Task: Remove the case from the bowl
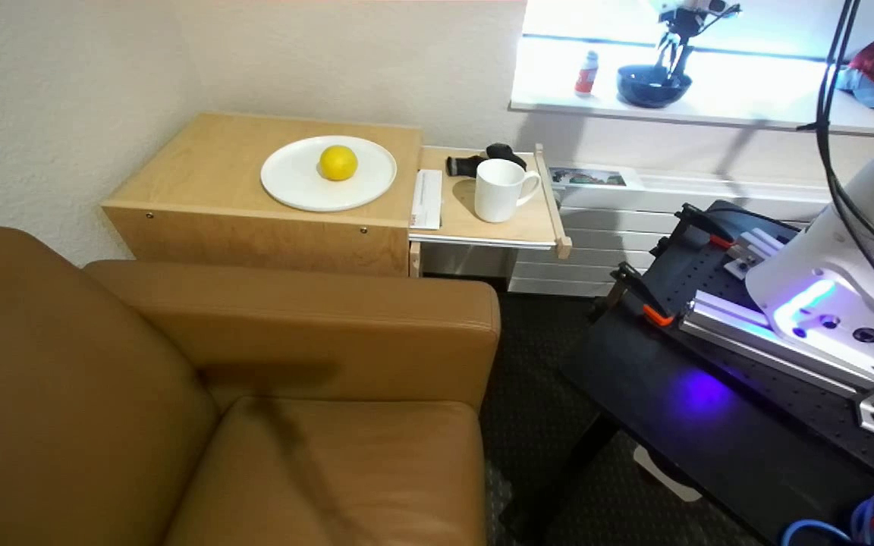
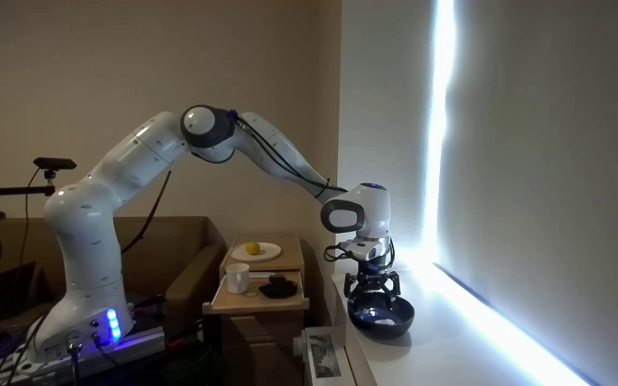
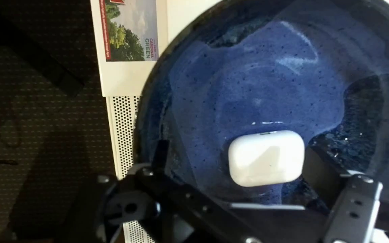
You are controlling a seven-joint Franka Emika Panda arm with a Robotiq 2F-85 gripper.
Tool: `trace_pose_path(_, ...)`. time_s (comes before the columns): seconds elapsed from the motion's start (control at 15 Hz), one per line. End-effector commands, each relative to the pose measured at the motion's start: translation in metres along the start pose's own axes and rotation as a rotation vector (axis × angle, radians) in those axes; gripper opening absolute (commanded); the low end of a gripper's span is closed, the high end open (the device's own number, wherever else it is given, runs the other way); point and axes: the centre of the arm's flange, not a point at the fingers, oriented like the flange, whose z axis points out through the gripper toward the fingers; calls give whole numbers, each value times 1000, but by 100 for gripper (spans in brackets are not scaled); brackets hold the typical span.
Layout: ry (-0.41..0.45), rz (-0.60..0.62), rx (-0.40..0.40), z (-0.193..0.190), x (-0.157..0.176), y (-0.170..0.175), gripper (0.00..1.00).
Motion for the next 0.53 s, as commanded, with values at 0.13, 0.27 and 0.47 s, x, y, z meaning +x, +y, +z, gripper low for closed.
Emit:
trace_pose_path(0.13,41,132,61,22,2,-16,100)
trace_pose_path(0.27,56,165,71,28,3,-18,100)
trace_pose_path(0.47,77,206,59,38,5,-20,100)
